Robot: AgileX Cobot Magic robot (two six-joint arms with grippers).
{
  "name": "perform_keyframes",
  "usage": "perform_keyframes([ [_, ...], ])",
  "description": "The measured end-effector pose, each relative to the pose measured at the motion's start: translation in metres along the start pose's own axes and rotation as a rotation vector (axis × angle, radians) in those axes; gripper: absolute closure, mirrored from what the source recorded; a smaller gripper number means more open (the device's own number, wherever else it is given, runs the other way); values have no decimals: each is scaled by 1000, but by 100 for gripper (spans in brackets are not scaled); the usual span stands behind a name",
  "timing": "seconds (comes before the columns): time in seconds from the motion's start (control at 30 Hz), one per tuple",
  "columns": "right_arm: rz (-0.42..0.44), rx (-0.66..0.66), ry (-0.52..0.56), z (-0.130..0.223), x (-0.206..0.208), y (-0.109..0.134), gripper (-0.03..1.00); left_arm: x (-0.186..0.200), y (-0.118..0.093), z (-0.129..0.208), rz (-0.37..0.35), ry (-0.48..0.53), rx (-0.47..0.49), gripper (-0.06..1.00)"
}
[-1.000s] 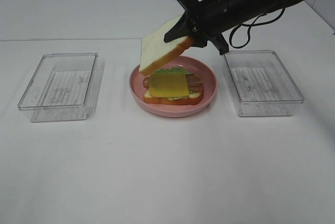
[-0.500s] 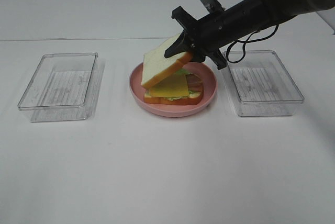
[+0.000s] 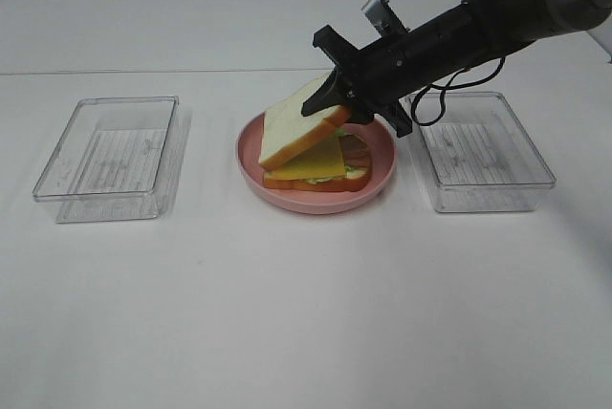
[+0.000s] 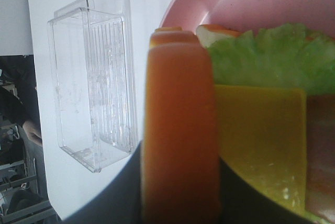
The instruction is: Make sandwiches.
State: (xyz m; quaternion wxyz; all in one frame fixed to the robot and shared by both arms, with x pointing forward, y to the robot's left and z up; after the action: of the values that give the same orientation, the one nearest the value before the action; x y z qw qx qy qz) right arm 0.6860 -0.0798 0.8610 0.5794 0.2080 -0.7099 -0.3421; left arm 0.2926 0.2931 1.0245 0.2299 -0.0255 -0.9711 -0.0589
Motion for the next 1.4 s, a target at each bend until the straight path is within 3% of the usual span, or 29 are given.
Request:
perform_keyframes([
  [0.23,0,0,-1,0,0,0,71,0,0,0,0,0,0,-3],
  [0.27,0,-2,-1,0,0,0,63,0,0,0,0,0,0,-3],
  [0.3,0,-2,-1,0,0,0,63,0,0,0,0,0,0,-3],
  [0.33,0,-10,-1,0,0,0,50,0,0,0,0,0,0,-3],
  [0.43,3,-16,0,0,0,0,42,0,0,0,0,0,0,-3],
  [0.47,9,-15,2,0,0,-1,29,0,0,0,0,0,0,-3],
  [0.5,25,2,6,1,0,-4,23,0,0,0,0,0,0,-3],
  [0.9,171,143,1,1,23,-9,18,0,0,0,0,0,0,-3],
  [1.27,362,283,-119,-11,87,8,17,0,0,0,0,0,0,-3],
  [1.4,471,326,-164,-11,124,15,10,0,0,0,0,0,0,-3],
])
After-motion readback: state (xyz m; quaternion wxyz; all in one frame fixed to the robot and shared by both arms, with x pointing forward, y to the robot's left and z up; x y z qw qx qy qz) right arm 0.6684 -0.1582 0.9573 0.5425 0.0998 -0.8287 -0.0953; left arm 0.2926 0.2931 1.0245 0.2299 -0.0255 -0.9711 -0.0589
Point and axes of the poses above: a point on each arm's last joint axis where the gripper is mounted, x pointing back along that axis away from the gripper, y along the wrist's bending axis when the last joint is at zero, z = x × y, the point moved 7 cm from there along -x, pointing out along that axis toward the gripper, and after that the axes turned 8 degrees about -x, right-handed, at the moved point
